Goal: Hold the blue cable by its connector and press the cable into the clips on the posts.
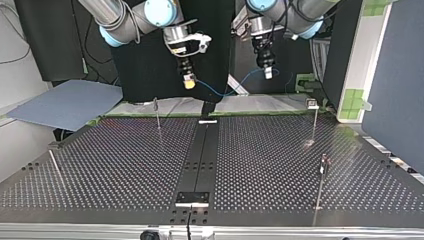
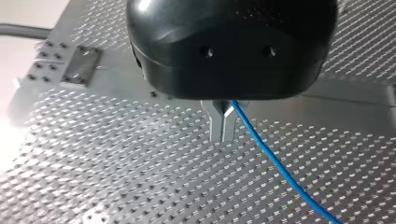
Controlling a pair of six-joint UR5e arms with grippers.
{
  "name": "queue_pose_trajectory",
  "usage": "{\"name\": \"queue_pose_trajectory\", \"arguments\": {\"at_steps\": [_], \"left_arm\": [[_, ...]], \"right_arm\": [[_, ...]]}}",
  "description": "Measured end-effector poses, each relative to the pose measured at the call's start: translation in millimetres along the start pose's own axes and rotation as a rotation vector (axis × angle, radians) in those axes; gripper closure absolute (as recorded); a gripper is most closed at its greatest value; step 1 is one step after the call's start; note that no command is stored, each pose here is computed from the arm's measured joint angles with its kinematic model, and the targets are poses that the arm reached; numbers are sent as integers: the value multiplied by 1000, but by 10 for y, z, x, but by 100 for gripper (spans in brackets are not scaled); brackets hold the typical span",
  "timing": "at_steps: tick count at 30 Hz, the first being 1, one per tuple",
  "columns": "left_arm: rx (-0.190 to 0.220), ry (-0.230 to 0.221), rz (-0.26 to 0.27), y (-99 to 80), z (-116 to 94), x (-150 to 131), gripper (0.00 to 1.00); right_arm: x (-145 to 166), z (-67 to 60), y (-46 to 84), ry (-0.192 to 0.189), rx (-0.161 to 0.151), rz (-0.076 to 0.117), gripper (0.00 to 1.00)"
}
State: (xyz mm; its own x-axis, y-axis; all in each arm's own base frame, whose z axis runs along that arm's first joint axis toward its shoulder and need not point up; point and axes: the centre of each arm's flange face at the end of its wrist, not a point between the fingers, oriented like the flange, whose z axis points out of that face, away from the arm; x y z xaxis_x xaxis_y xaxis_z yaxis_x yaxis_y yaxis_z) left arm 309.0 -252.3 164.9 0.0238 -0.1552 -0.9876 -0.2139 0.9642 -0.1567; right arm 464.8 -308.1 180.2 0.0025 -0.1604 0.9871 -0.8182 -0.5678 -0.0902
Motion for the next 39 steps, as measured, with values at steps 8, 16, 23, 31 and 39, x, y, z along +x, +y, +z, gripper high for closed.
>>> {"name": "queue_pose_trajectory", "arguments": {"at_steps": [8, 16, 23, 31, 39], "left_arm": [[-37, -52, -65, -122, 126, -398, 99], [-33, -96, -107, -256, 211, -820, 99], [-44, -137, -163, -325, 258, -1231, 99], [-60, -188, -255, -359, 287, -1730, 99], [-63, -232, -340, -310, 272, -2222, 99]], "right_arm": [[446, -29, -56, 58, 27, 14, 100], [1010, -10, -160, 154, 79, 42, 100], [1526, -40, -282, 230, 118, 49, 100], [1725, 21, -343, 264, 141, 53, 100], [1665, 147, -408, 241, 170, 46, 100]]}}
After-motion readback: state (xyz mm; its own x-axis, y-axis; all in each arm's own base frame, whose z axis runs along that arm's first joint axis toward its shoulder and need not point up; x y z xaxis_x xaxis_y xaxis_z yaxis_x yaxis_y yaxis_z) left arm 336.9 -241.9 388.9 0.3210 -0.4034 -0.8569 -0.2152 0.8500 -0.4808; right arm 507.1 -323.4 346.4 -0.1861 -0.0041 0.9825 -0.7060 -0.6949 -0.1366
